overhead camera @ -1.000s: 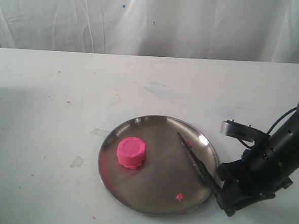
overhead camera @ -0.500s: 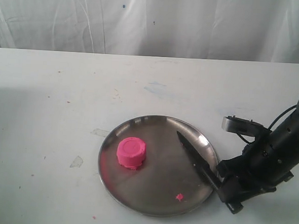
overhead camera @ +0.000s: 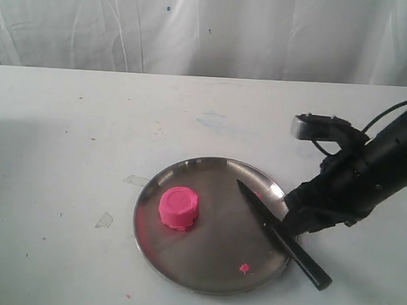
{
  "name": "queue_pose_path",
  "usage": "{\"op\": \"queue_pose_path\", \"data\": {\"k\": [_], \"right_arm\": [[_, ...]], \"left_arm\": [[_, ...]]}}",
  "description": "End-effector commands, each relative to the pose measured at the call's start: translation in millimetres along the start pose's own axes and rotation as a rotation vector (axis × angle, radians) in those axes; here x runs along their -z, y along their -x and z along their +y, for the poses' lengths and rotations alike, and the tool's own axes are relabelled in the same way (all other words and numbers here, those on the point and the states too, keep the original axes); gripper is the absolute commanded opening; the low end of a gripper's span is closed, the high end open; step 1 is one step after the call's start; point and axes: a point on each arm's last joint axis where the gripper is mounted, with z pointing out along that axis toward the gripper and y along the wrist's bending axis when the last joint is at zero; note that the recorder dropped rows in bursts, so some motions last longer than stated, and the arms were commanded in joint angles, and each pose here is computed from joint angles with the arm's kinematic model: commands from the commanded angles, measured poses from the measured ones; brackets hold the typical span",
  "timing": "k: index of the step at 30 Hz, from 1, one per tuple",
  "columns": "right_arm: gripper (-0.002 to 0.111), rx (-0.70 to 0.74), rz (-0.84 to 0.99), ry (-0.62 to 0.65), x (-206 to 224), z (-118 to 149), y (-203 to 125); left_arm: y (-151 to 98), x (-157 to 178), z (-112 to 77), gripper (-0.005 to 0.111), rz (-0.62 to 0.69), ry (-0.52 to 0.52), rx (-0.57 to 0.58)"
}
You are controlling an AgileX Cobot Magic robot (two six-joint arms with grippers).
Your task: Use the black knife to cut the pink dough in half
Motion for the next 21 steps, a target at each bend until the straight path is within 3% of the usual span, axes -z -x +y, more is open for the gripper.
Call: {"op": "queue_pose_path", "data": {"k": [1,2,3,5,9,13,21], "right_arm": [[0.041,0.198,0.107,-0.224,-9,42,-4],[0.041,0.207,0.127,-0.325,-11,44,-5],[0.041,0.247,0.141,-0.515,-12,49,-6],[0.041,0.320,0.136,-0.647,-20,69,-12],[0.041,0.493,0.121,-0.743,-35,93,-27],[0.041,0.506,0.152,-0.751,-44,89,-38],[0.059,0.526,0.251,-0.743,-75,83,-41]], "left_arm": [[-1,0,-0.2,0.000,-0.002,0.004,0.003],[-1,0,-0.2,0.000,-0.002,0.004,0.003],[-1,0,-0.2,0.000,-0.002,0.004,0.003],[-1,0,-0.2,0.000,-0.002,0.004,0.003],[-1,0,-0.2,0.000,-0.002,0.004,0.003],[-1,0,-0.2,0.000,-0.002,0.004,0.003],[-1,0,-0.2,0.000,-0.002,0.004,0.003]]}}
